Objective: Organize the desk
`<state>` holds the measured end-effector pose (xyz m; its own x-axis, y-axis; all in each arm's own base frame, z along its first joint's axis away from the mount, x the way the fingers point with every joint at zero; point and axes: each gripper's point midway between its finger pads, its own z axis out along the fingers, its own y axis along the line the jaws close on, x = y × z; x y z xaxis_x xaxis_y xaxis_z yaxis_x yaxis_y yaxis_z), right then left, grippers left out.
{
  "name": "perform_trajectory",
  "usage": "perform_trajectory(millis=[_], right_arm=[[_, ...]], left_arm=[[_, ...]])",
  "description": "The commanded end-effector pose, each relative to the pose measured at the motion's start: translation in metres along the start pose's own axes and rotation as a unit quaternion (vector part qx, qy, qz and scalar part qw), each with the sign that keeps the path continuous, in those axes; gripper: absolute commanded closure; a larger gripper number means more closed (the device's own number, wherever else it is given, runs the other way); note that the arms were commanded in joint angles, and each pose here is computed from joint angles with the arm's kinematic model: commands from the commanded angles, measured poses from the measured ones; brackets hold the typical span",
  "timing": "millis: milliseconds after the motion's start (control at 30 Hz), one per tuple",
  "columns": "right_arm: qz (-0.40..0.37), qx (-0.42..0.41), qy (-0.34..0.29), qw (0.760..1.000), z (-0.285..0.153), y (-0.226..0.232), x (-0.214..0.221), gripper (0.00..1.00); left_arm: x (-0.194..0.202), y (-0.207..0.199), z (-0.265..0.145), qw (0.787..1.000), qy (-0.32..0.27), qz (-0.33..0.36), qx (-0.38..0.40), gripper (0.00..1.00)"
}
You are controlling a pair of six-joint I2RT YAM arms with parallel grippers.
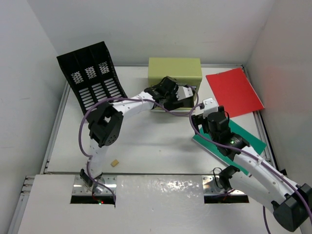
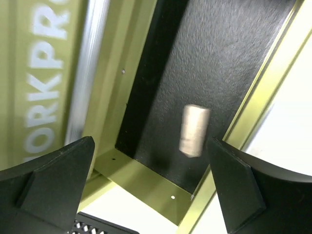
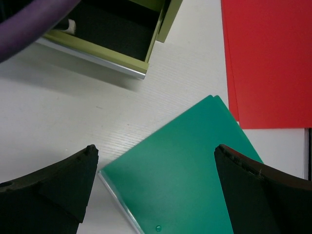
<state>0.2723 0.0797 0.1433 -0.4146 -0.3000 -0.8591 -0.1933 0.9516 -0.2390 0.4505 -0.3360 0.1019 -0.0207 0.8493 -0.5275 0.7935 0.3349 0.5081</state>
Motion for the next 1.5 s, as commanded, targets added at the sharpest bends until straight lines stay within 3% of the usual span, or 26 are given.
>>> perform_trajectory(millis=[0,200,300,333,433,467,533,567,600,633,667,700,767,800,833,900,1167,1300,1467], right_arm=[[-0.002,-0.027,-0.022,0.999,-0.004,0.006,-0.013,0.01],[-0.021,-0.11,-0.073,0.991,-0.015,0.029,-0.045,0.01],[-0.033,-0.217,-0.102,0.97,-0.025,0.066,-0.065,0.05],[-0.044,-0.254,-0.106,0.96,-0.028,0.079,-0.069,0.07],[-0.082,-0.365,-0.081,0.924,-0.036,0.138,-0.072,0.13],[-0.113,-0.371,-0.071,0.919,-0.034,0.152,-0.069,0.13],[-0.233,-0.43,-0.054,0.87,-0.045,0.211,-0.057,0.1],[-0.273,-0.461,-0.061,0.842,-0.051,0.233,-0.054,0.1],[-0.287,-0.489,-0.082,0.819,-0.061,0.256,-0.073,0.09],[-0.314,-0.528,-0.055,0.787,-0.059,0.29,-0.051,0.09],[-0.325,-0.552,-0.054,0.766,-0.062,0.308,-0.05,0.09],[-0.342,-0.58,-0.078,0.735,-0.075,0.332,-0.068,0.09],[-0.389,-0.604,-0.038,0.695,-0.057,0.37,-0.037,0.1],[-0.405,-0.62,-0.045,0.671,-0.071,0.389,-0.053,0.11],[-0.419,-0.632,-0.009,0.652,-0.057,0.409,-0.025,0.12],[-0.419,-0.658,-0.018,0.626,-0.062,0.434,-0.03,0.12],[-0.421,-0.662,0.002,0.62,-0.027,0.478,0.023,0.13],[-0.414,-0.65,0.032,0.636,-0.012,0.49,0.056,0.15],[-0.399,-0.646,0.059,0.647,-0.006,0.491,0.084,0.31]], left_arm=[[-0.036,0.03,-0.036,0.998,-0.048,-0.019,-0.046,0.0],[-0.066,0.046,-0.128,0.992,-0.102,-0.068,-0.039,0.0],[-0.06,0.065,-0.195,0.985,-0.109,-0.106,-0.082,0.0],[-0.053,0.069,-0.207,0.983,-0.105,-0.119,-0.093,0.01],[-0.001,0.082,-0.241,0.959,-0.085,-0.241,-0.121,0.0],[0.044,0.1,-0.245,0.945,-0.059,-0.291,-0.135,0.0],[0.081,0.112,-0.273,0.918,-0.073,-0.366,-0.134,0.0],[0.135,0.128,-0.285,0.893,-0.043,-0.415,-0.168,0.0],[0.157,0.132,-0.298,0.88,-0.038,-0.435,-0.187,0.0],[0.171,0.127,-0.312,0.878,-0.04,-0.433,-0.198,0.0],[0.201,0.134,-0.33,0.862,-0.031,-0.451,-0.228,0.0],[0.201,0.133,-0.347,0.862,-0.047,-0.443,-0.243,0.0],[0.22,0.126,-0.358,0.858,-0.031,-0.439,-0.263,0.0],[0.223,0.126,-0.37,0.852,-0.031,-0.438,-0.285,0.0],[0.233,0.118,-0.366,0.847,-0.021,-0.447,-0.285,0.0],[0.246,0.112,-0.366,0.837,-0.016,-0.464,-0.289,0.0],[0.273,0.088,-0.34,0.827,-0.004,-0.504,-0.25,0.0],[0.274,0.087,-0.337,0.829,-0.006,-0.502,-0.247,0.0],[0.275,0.084,-0.339,0.83,-0.003,-0.498,-0.252,0.0]])
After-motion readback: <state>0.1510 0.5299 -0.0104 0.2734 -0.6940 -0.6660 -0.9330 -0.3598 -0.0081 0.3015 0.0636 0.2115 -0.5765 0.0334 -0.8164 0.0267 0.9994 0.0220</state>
